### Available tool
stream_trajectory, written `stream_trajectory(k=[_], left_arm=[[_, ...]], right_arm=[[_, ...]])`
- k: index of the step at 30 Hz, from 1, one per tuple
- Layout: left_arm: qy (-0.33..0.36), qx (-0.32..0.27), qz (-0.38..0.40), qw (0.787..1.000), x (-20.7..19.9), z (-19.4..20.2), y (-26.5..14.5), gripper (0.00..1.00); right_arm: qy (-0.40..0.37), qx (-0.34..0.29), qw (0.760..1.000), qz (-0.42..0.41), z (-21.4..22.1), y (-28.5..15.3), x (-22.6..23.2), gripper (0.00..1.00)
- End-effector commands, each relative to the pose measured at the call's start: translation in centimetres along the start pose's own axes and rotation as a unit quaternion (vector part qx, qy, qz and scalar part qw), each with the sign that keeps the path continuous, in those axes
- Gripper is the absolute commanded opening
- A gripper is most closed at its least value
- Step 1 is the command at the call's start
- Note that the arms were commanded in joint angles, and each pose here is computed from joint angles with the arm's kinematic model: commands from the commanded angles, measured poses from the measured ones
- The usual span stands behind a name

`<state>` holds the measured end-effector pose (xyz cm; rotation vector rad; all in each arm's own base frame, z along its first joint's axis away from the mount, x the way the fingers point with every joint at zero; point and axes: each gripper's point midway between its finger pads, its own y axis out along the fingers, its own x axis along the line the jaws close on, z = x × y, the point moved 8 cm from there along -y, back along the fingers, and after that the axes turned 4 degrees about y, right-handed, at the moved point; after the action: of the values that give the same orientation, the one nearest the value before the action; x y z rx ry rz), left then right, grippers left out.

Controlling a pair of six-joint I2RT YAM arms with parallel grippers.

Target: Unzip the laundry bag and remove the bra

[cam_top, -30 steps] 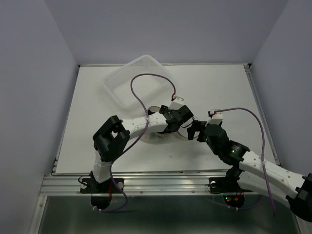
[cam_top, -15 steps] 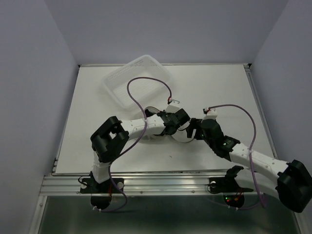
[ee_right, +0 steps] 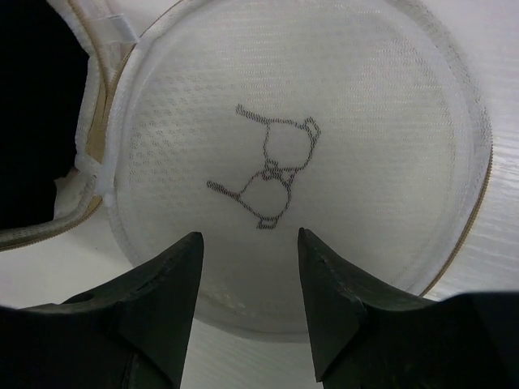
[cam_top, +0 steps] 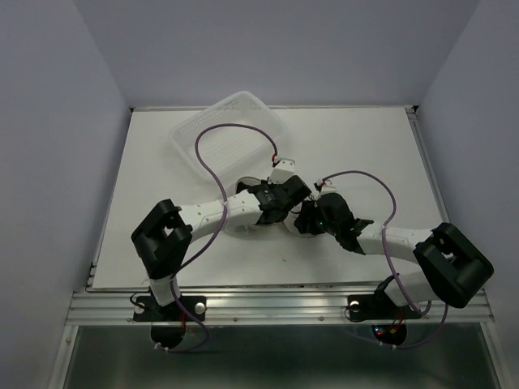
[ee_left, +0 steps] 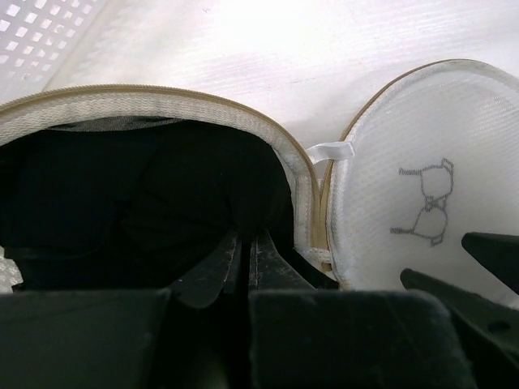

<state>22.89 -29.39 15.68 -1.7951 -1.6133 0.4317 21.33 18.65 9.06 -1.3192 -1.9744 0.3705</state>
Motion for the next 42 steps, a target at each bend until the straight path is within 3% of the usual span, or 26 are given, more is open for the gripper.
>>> stream_trajectory(k=[1,12,17,22,29,35,42], left_arm=[[-0.043,-0.04,0.017,0.998,1.0,-2.1,-2.2,0.0],[-0.104,-0.121,0.103,0.982,3.2,-6.8,-8.1,0.0],[-0.161,-0.196,0.176,0.951,5.5,-10.4,-12.6,0.0],[-0.212,-0.266,0.198,0.919,9.4,-13.7,-15.5,0.0],[-0.234,-0.343,0.104,0.904,16.4,-19.0,-16.8,0.0],[-0.228,-0.377,0.053,0.896,19.5,-23.5,-16.8,0.0],[-0.212,-0.368,0.007,0.905,21.5,-27.0,-12.4,0.0]], right_arm=[[0.047,-0.023,0.999,-0.004,-0.9,0.6,-0.4,0.57],[0.129,0.019,0.987,0.09,1.8,-0.9,-5.3,0.61],[0.133,0.017,0.986,0.099,1.3,-2.1,-5.6,0.63],[0.12,0.004,0.988,0.095,0.3,-2.6,-5.3,0.64],[0.115,0.001,0.99,0.086,0.1,-2.9,-5.1,0.64],[0.109,0.0,0.99,0.086,0.0,-2.9,-5.1,0.64],[0.105,0.0,0.991,0.08,0.0,-3.0,-5.0,0.65]])
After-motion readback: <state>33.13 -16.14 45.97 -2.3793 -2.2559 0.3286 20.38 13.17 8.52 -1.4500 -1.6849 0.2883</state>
